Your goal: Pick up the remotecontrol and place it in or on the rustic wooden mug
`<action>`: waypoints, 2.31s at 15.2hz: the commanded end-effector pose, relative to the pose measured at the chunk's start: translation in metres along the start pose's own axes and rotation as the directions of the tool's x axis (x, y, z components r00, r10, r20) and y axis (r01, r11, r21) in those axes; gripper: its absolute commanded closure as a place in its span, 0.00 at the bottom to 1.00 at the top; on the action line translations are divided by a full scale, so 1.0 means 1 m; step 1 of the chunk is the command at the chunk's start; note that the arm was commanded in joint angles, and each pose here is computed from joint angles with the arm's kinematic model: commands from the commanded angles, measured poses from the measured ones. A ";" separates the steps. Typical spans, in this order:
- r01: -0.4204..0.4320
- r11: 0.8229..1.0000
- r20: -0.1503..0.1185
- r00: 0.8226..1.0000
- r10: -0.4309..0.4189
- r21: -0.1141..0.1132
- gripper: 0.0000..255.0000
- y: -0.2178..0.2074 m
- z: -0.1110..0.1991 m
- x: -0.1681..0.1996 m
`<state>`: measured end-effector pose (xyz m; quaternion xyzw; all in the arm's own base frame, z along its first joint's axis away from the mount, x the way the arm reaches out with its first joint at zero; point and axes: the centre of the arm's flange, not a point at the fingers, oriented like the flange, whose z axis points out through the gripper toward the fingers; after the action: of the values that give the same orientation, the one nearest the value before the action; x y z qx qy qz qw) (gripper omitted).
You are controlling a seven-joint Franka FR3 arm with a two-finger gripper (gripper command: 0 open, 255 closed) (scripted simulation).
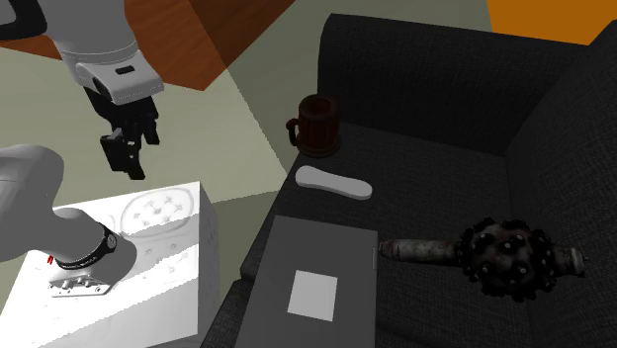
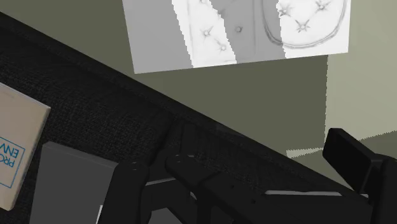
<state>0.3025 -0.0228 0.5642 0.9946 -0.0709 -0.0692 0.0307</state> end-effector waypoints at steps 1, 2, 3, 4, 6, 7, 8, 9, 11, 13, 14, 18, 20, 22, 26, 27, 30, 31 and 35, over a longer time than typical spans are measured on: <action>0.000 1.000 0.000 1.000 0.000 0.000 0.00 0.000 0.000 0.000; -0.010 1.000 -0.004 1.000 0.010 0.003 0.00 -0.004 0.005 0.011; -0.021 1.000 -0.007 1.000 0.021 0.006 0.00 -0.009 0.010 0.021; -0.031 0.999 -0.011 0.999 0.031 0.009 0.00 -0.013 0.015 0.032; -0.051 0.999 -0.018 0.998 0.052 0.015 0.00 -0.021 0.024 0.054; -0.062 0.998 -0.022 0.998 0.062 0.019 0.00 -0.025 0.029 0.065; -0.072 0.997 -0.026 0.997 0.072 0.022 0.00 -0.029 0.033 0.076; -0.082 0.996 -0.029 0.996 0.083 0.025 0.00 -0.032 0.038 0.087; -0.102 0.994 -0.036 0.994 0.103 0.032 0.00 -0.039 0.047 0.109; -0.123 0.992 -0.043 0.991 0.124 0.038 0.00 -0.046 0.055 0.132; -0.133 0.990 -0.046 0.990 0.134 0.042 0.00 -0.049 0.060 0.143; -0.173 0.983 -0.059 0.983 0.176 0.056 0.00 -0.061 0.076 0.189; -0.192 0.979 -0.066 0.978 0.196 0.063 0.00 -0.066 0.084 0.212; -0.212 0.975 -0.072 0.974 0.217 0.071 0.00 -0.071 0.092 0.236; -0.251 0.964 -0.083 0.963 0.258 0.086 0.00 -0.079 0.107 0.283; -0.260 0.961 -0.086 0.960 0.268 0.089 0.00 -0.081 0.110 0.295; -0.289 0.952 -0.095 0.950 0.298 0.101 0.00 -0.085 0.121 0.331; -0.298 0.949 -0.097 0.946 0.308 0.105 0.00 -0.087 0.124 0.343; -0.328 0.937 -0.106 0.934 0.341 0.118 0.00 -0.090 0.135 0.382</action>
<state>0.6605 0.0059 0.3741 0.9715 -0.2372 0.0011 -0.0019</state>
